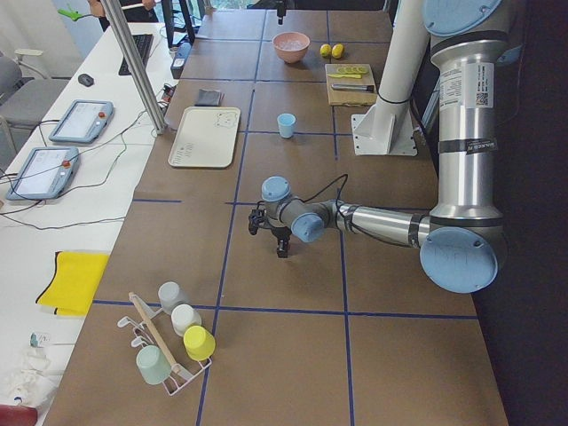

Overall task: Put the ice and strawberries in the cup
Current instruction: 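Carry the strawberry with the left gripper over the blue cup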

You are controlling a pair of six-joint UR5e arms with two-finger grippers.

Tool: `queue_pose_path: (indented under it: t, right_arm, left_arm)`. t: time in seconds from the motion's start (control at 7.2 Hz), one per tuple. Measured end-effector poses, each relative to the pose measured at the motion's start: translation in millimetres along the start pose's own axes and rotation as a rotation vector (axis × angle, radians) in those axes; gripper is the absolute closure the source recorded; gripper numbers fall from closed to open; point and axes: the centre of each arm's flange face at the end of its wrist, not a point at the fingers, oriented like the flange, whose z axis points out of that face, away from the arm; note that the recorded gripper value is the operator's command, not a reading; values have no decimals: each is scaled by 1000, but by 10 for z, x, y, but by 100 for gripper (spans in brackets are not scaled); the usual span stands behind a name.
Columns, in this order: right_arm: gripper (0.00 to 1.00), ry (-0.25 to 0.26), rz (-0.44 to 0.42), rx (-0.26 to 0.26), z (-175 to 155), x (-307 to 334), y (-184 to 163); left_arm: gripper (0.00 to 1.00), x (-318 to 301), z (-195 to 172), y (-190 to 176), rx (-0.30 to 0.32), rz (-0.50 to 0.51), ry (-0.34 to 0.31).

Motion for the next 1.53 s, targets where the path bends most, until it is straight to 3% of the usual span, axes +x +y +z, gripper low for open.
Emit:
queue_pose_path:
  t: [0.42,0.69,1.11,1.53]
  right_arm:
    - [0,0,-2,1,-2,3,-1]
    - [0,0,-2,4,-12,5,-9]
    - [0,-3,-2,8,-29,6,-21]
    - [0,-14,-6,9,-51,-14,-15]
  left_arm:
    - [100,83,-61,-5,2,8,19]
    - [100,506,-356,-56,-7,39,103]
    - [100,1979,-1030,-523,34,-47,238]
    - [98,3742,-1254,-498,19,-39,360]
